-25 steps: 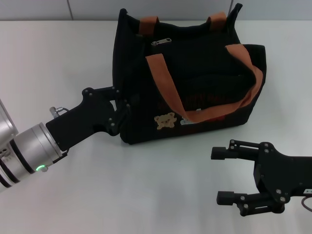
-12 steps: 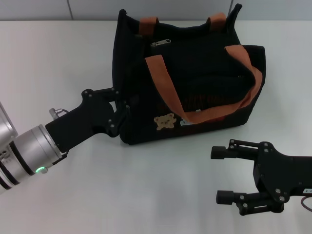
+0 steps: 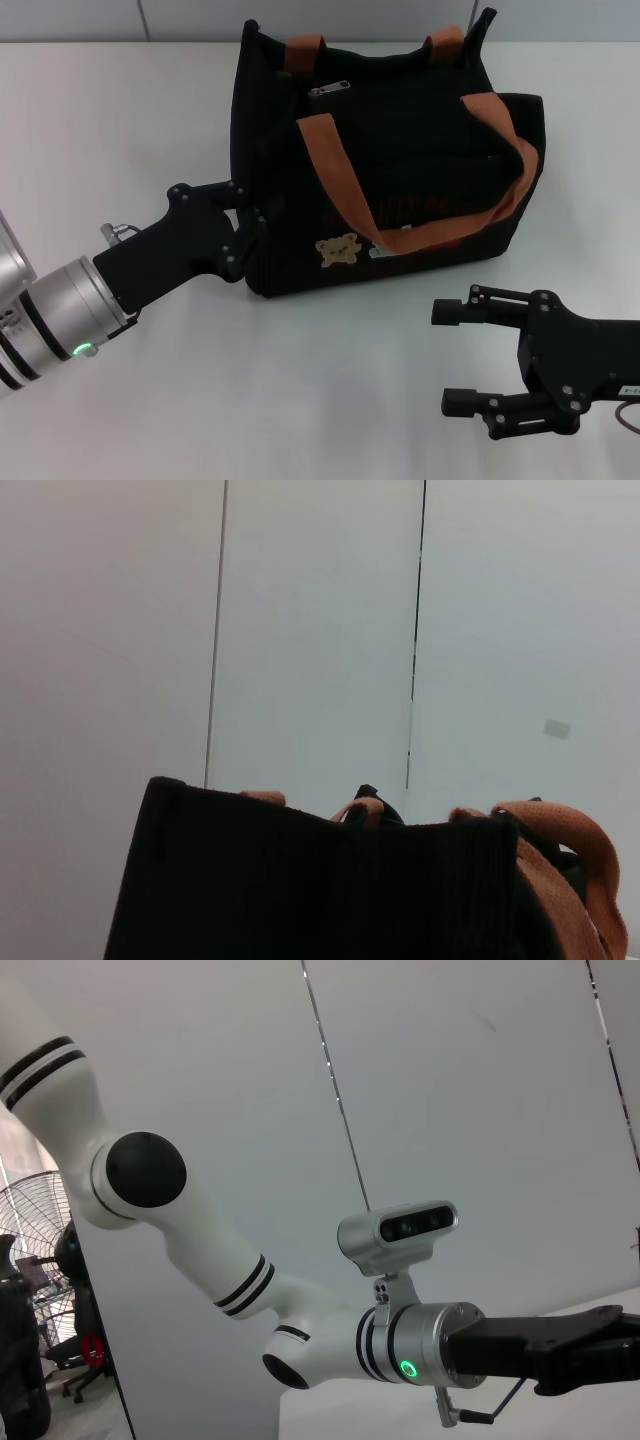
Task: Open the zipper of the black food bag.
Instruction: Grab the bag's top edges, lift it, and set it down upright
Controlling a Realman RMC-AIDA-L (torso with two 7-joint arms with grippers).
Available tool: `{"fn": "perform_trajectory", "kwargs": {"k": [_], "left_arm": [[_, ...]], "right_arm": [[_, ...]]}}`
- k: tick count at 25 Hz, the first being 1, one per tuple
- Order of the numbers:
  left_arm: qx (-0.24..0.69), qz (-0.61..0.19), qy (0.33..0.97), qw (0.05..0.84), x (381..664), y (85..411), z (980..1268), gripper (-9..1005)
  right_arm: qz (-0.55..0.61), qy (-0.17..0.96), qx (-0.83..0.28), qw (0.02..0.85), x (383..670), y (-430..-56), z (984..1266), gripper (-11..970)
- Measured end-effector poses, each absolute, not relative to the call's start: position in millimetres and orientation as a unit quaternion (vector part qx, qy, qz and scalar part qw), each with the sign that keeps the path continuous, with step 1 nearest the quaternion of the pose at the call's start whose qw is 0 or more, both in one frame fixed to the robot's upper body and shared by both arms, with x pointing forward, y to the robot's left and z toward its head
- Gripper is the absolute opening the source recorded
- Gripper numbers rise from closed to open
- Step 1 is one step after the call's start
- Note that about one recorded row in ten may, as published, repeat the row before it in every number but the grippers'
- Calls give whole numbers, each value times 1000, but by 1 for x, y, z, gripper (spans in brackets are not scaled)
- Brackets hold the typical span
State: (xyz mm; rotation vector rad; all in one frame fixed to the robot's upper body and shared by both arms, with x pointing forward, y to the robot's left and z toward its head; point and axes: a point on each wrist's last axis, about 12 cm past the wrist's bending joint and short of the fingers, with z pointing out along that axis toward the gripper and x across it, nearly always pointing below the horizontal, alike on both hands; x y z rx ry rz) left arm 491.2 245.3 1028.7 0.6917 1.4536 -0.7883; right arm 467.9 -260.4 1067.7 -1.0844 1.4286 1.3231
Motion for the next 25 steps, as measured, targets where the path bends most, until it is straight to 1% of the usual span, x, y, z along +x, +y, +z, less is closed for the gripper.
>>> {"fn": "perform_trajectory", "kwargs": {"k": [11,18,20,22,25], "left_arm": [[301,-347,629,628,490,246,1030,103],[293,-336,620,646,490,259,1036,103],[297,-323,612,658,493,270,1043,103],[301,-320,608,662,494,273,1046,102],[329,-317,590,666,501,287,1063,102]], "right_arm": [[529,579,-435,443,469,-260,1067,829],[525,578,-420,464,470,-263,1069,829],[522,579,-414,470,470,-265,1069,829],[521,579,-412,472,470,-266,1069,829],[519,580,-408,477,470,-267,1069,829]]}}
